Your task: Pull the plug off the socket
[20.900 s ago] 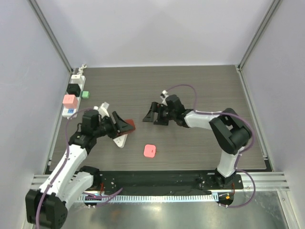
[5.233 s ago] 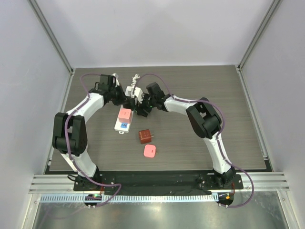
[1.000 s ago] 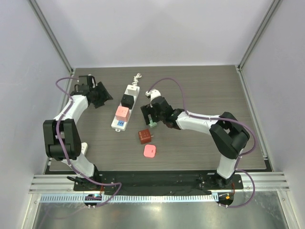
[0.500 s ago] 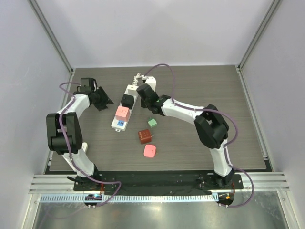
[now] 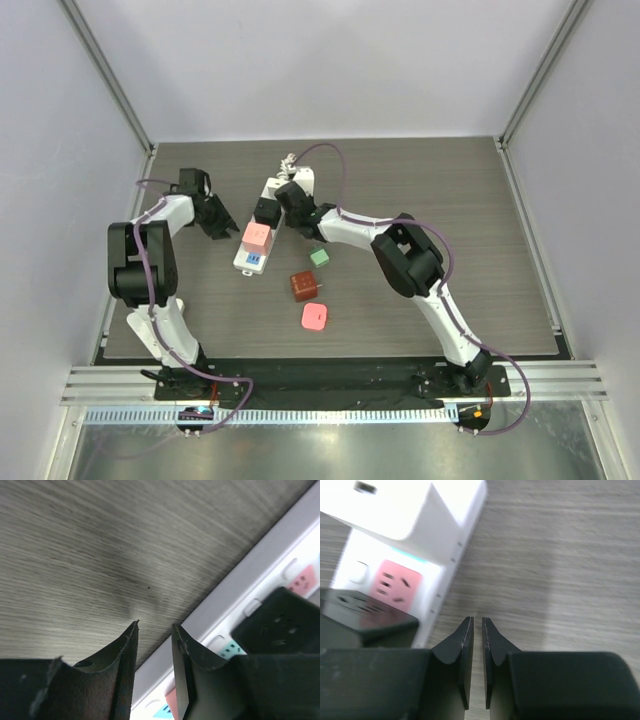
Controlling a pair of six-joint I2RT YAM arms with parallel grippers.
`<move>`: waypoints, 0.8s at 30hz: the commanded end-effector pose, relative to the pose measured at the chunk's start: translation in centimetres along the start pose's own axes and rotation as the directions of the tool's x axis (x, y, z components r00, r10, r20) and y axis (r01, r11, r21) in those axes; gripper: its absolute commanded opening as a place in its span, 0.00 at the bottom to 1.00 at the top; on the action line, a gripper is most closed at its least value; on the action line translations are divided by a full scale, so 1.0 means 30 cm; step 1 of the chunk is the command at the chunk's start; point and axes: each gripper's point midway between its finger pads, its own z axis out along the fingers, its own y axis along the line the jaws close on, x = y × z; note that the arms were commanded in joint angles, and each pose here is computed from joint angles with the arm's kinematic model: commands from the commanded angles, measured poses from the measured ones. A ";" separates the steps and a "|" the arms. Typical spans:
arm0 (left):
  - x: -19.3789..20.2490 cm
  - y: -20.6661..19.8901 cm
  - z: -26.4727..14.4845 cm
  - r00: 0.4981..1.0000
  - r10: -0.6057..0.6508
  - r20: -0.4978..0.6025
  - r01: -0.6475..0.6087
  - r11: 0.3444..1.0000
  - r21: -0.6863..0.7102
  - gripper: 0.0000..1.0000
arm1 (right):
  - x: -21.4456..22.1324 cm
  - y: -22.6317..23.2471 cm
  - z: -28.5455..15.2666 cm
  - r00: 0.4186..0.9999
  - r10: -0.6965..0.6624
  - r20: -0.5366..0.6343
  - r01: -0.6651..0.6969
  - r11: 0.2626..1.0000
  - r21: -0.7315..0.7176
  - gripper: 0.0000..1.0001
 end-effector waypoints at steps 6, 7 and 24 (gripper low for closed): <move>0.074 -0.010 0.030 0.997 0.011 -0.074 -0.011 1.000 -0.004 0.32 | -0.114 0.136 0.039 0.995 0.058 0.087 -0.037 0.973 -0.227 0.18; 0.108 -0.044 0.036 0.995 0.033 -0.090 -0.032 0.999 0.011 0.32 | -0.125 0.154 0.035 0.993 0.084 0.085 -0.058 0.963 -0.264 0.18; 0.080 -0.057 -0.072 0.999 0.038 0.004 -0.038 0.999 -0.034 0.32 | -0.168 0.155 -0.035 0.994 0.015 0.105 0.022 0.942 -0.336 0.35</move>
